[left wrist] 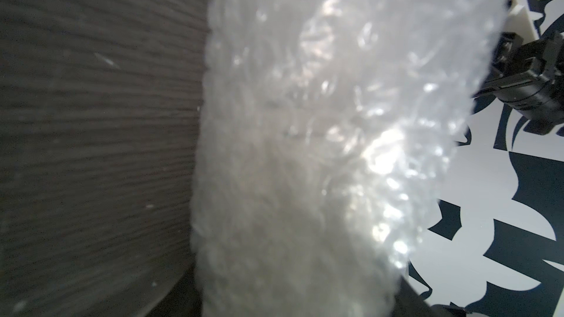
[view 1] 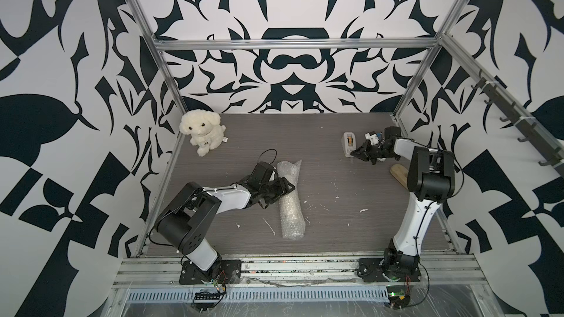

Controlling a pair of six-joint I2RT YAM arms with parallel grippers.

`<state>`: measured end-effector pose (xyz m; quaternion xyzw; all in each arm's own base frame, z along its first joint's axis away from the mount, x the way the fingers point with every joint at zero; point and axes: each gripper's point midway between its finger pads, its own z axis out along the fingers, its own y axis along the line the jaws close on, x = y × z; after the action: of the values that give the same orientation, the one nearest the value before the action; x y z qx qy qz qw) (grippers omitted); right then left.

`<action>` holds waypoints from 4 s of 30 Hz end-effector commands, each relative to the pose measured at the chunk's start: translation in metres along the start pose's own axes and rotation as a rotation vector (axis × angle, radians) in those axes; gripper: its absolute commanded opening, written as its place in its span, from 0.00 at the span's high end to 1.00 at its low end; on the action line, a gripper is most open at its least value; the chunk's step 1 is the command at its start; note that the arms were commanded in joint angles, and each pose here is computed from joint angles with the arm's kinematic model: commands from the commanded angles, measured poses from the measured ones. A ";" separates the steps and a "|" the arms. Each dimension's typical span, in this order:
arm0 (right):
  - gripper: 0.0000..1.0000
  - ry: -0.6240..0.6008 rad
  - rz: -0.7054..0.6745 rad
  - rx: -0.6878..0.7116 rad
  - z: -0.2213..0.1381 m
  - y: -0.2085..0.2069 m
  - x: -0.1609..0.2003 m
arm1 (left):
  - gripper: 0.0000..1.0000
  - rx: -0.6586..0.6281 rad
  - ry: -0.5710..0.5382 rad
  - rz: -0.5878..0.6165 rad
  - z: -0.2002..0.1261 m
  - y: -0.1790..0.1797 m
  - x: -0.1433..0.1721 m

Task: Wrap vases in bubble wrap
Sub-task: Tear off the tape using the Tape Cutter, then stick the tape on the bubble wrap.

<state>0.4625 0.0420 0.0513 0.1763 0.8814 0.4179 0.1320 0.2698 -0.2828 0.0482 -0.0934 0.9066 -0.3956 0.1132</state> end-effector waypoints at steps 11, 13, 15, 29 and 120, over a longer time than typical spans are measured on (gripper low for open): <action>1.00 -0.011 0.033 0.329 -0.008 -0.054 0.003 | 0.52 0.003 0.003 0.003 0.001 -0.002 0.000; 1.00 -0.026 0.025 0.352 -0.013 -0.054 0.003 | 0.52 0.005 0.003 0.004 0.001 -0.003 0.000; 1.00 -0.035 0.019 0.330 -0.014 -0.048 0.002 | 0.52 0.009 0.003 0.004 0.000 -0.004 0.001; 1.00 -0.341 -0.085 -0.211 -0.027 0.165 0.113 | 0.53 0.066 -0.039 -0.051 0.001 -0.005 -0.001; 0.76 -0.422 -0.445 0.120 0.070 0.101 0.315 | 0.56 0.095 -0.143 -0.246 0.012 0.021 -0.008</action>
<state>0.2327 0.2926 0.0795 0.0910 0.8463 0.3319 0.4066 0.2861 -0.2865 0.0471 -0.2006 0.8484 -0.4672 0.1472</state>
